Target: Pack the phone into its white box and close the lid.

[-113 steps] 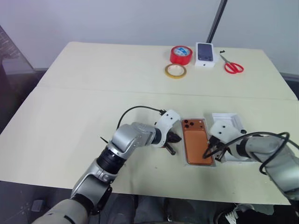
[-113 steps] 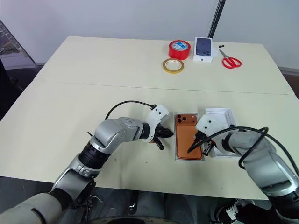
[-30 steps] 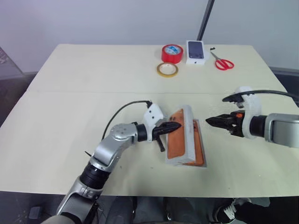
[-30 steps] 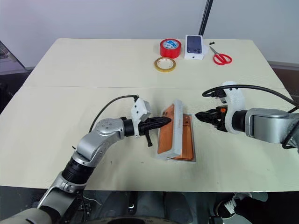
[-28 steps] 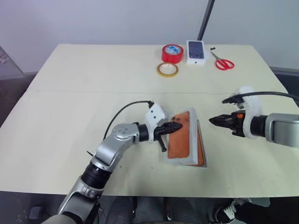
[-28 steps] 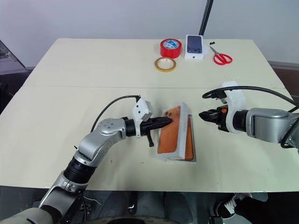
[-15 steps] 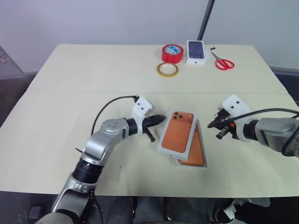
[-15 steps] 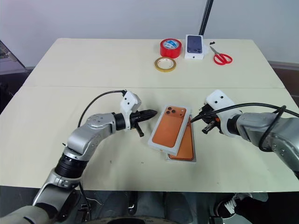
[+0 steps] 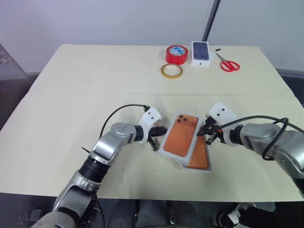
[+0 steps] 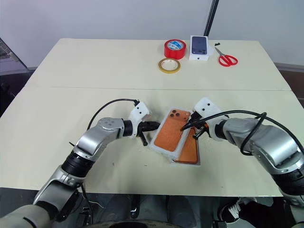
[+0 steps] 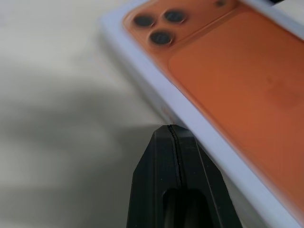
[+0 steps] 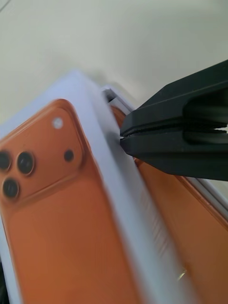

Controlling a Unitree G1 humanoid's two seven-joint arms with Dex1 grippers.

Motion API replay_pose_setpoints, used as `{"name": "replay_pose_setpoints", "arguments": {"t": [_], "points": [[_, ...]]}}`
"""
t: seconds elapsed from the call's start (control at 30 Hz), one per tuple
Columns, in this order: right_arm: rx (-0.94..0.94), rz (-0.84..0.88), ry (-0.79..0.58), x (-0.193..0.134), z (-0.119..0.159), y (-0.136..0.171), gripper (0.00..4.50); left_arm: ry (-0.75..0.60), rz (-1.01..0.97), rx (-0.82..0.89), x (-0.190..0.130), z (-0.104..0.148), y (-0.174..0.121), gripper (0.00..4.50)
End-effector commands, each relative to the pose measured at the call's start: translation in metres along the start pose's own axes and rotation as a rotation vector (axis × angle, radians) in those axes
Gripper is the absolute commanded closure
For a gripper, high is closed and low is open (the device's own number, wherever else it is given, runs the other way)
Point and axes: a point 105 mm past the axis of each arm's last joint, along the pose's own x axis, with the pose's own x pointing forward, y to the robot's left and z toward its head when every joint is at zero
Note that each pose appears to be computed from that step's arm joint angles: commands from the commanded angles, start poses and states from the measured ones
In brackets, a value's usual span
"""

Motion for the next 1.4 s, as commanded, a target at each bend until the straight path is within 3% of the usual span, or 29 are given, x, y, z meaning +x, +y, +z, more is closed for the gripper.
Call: {"name": "replay_pose_setpoints", "arguments": {"t": [0.03,0.7,1.4], "points": [[-0.047,0.013,-0.048,-0.006,0.015,0.007,4.45,-0.063,-0.081,0.053,0.0,0.022,-0.016,4.5],[-0.032,-0.01,0.015,-0.019,-0.003,0.006,4.45,-0.073,-0.183,0.106,0.011,0.033,-0.039,4.5],[-0.041,-0.055,0.047,-0.026,-0.013,-0.008,4.45,-0.031,-0.109,0.072,0.009,0.018,-0.023,4.5]]}}
